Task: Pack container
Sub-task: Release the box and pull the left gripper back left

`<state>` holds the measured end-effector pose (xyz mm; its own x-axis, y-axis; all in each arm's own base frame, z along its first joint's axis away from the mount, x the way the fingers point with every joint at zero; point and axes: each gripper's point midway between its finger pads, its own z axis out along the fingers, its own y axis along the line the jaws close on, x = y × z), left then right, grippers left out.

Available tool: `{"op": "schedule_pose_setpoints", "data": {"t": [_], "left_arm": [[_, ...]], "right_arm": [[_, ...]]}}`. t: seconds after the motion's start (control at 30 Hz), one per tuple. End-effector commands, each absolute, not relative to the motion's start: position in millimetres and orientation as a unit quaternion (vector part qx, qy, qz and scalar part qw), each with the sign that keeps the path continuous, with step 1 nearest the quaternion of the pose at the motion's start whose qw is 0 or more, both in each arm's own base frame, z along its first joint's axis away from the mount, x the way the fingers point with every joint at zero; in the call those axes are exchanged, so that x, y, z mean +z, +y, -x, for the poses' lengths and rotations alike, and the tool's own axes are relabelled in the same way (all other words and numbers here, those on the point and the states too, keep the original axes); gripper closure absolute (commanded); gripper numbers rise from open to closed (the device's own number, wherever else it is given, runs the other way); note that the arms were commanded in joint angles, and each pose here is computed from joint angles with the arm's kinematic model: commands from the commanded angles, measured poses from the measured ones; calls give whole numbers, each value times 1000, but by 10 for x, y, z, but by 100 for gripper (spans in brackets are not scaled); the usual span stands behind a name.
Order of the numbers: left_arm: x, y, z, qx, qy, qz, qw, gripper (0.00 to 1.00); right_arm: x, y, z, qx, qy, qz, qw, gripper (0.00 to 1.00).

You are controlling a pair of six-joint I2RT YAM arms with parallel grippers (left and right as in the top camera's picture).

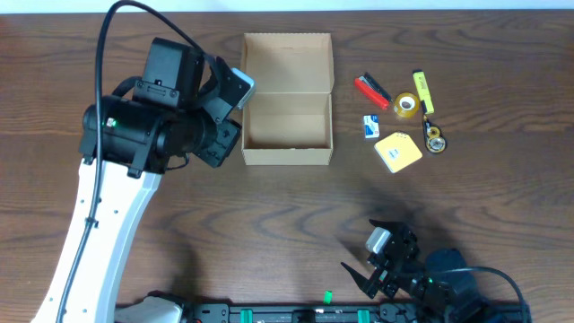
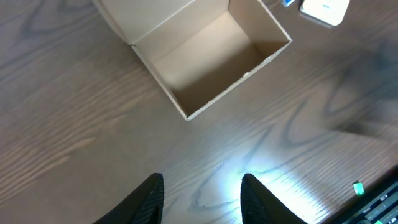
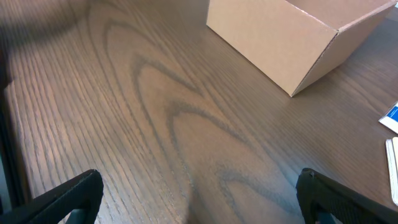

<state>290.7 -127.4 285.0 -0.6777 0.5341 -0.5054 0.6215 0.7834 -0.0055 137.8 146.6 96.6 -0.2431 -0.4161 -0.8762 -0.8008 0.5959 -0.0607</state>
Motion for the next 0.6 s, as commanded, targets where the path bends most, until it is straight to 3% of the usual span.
{"op": "schedule_pose_setpoints", "data": {"t": [0.0,0.17,0.23,0.27,0.3,0.57], "left_arm": [[3052,-1288,-2806,-97,896,-334,277,58],[3199,-1266,-2701,-96,884,-345,302,41],[3229,-1253,-2681,-94,882,-344,307,26],[3239,-1239,-2677,-90,882,-343,310,8],[3243,-1226,-2679,-87,883,-342,311,5],[3205,-1177,-2658,-76,888,-339,300,5]], "right_arm": [[929,1474,-1361,210,764,398,462,1],[929,1474,-1361,210,764,398,462,1],[929,1474,-1361,210,764,398,462,1],[929,1474,-1361,210,764,398,462,1],[929,1474,-1361,210,764,398,462,1],[929,1474,-1361,210,764,398,462,1]]}}
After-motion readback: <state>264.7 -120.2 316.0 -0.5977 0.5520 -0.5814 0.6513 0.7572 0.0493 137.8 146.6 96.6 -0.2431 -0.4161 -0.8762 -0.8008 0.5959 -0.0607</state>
